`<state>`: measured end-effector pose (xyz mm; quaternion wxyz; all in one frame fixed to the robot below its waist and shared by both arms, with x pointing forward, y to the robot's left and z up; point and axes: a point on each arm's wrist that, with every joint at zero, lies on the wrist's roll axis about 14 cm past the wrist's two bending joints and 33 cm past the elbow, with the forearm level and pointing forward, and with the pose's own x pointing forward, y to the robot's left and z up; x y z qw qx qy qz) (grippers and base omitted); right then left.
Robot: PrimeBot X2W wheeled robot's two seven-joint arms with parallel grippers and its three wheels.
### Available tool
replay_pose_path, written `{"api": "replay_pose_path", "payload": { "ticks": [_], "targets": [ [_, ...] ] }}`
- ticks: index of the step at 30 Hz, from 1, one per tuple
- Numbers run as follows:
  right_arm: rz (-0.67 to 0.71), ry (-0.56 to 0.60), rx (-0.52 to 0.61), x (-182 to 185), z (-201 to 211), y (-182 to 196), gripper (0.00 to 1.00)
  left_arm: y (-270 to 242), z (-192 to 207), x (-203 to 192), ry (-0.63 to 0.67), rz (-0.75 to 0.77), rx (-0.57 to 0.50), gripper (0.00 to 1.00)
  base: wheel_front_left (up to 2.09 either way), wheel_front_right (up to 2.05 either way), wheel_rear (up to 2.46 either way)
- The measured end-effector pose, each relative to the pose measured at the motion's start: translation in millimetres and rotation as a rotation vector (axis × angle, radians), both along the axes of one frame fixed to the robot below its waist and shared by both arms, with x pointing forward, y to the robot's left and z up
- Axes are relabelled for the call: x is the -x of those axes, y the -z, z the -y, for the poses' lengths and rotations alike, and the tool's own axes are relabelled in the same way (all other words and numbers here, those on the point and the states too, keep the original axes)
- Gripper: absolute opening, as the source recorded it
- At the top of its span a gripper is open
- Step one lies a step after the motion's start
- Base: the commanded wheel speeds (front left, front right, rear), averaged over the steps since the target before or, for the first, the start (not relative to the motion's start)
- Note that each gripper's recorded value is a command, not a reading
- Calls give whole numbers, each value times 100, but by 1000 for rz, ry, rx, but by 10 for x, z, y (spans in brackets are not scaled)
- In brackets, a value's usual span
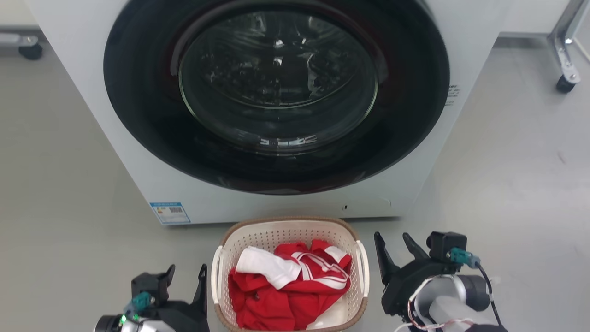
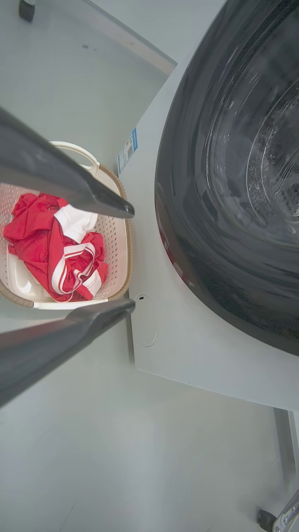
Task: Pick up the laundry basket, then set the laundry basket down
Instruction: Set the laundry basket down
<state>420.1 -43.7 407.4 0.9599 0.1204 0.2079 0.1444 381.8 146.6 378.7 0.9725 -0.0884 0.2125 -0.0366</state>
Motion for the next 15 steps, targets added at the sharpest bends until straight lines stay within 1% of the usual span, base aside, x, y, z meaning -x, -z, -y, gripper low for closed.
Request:
{"api": "replay_pose_path", "payload": {
  "ticks": [7,11,15],
  "targets": [
    [76,28,-28,240,99,-193,100,-198,76,244,9,81,30,100,0,0,0],
    [102,64,-36,394,224,-231,100,-321,116,363,20,132,37,100,0,0,0],
    [135,98,-39,534,340,-278,100,-418,33,457,-10,175,30,100,0,0,0]
  ]
}}
